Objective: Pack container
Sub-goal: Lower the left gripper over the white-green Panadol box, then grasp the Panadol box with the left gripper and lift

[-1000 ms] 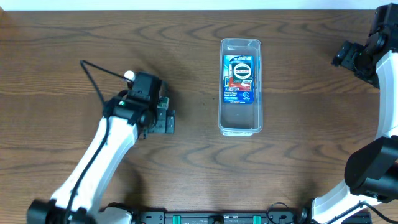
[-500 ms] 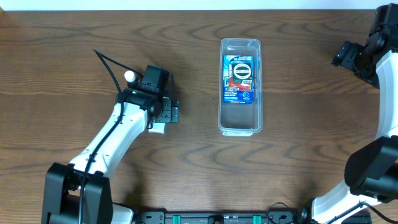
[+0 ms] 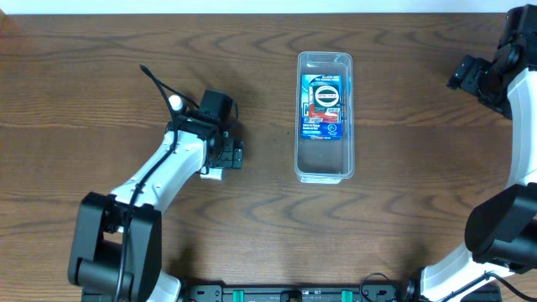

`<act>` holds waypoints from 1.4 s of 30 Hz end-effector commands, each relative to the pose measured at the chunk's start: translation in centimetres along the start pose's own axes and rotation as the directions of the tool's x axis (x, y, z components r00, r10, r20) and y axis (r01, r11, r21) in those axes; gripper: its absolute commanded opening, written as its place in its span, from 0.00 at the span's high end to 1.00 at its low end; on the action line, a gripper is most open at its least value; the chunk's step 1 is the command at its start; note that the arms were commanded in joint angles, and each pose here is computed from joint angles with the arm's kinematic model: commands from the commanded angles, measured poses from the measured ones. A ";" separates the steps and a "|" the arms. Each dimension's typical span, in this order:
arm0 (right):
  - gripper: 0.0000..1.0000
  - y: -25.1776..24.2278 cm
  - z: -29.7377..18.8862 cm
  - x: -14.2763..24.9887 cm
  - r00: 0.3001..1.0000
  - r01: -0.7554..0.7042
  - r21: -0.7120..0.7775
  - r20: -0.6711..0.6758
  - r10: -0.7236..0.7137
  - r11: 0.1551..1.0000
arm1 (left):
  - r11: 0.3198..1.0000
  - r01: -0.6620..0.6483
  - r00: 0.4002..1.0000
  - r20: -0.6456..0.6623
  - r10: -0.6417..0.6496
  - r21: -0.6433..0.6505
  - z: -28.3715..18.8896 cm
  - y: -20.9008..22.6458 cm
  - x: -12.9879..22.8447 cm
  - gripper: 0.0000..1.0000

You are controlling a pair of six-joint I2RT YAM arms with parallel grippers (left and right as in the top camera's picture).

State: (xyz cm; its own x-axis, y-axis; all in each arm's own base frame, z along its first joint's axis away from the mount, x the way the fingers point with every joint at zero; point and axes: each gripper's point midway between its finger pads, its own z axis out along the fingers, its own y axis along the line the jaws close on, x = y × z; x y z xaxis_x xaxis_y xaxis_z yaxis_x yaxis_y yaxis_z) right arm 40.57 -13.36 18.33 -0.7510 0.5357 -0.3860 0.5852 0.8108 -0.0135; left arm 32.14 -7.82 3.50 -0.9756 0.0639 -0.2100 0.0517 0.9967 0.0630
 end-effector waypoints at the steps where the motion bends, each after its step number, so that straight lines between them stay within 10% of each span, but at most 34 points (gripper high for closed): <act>1: 0.01 -0.3 0.4 0.2 1.000 0.002 0.015 -0.009 -0.002 1.000 | 1.000 0.009 1.000 -0.017 -0.009 0.000 0.9 0.4 -0.4 0.02; 32: 0.01 -0.3 0.4 0.2 1.000 0.002 0.015 -0.009 -0.002 1.000 | 0.999 0.011 0.997 -0.080 -0.007 0.047 3.4 0.2 0.2 0.01; 42: 0.01 -0.3 0.4 0.2 1.000 0.002 0.015 -0.009 -0.002 1.000 | 0.999 0.012 0.997 -0.075 -0.008 0.048 3.4 0.2 0.1 0.30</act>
State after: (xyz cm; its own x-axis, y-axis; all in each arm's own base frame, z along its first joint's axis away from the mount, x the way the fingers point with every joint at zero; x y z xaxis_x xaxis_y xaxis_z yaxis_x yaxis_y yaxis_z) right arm 40.57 -13.36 18.33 -0.7512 0.5353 -0.3860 0.5849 0.8110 -0.0136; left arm 32.23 -7.57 0.02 -0.9904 0.0504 -0.1291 0.0495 0.9987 0.0104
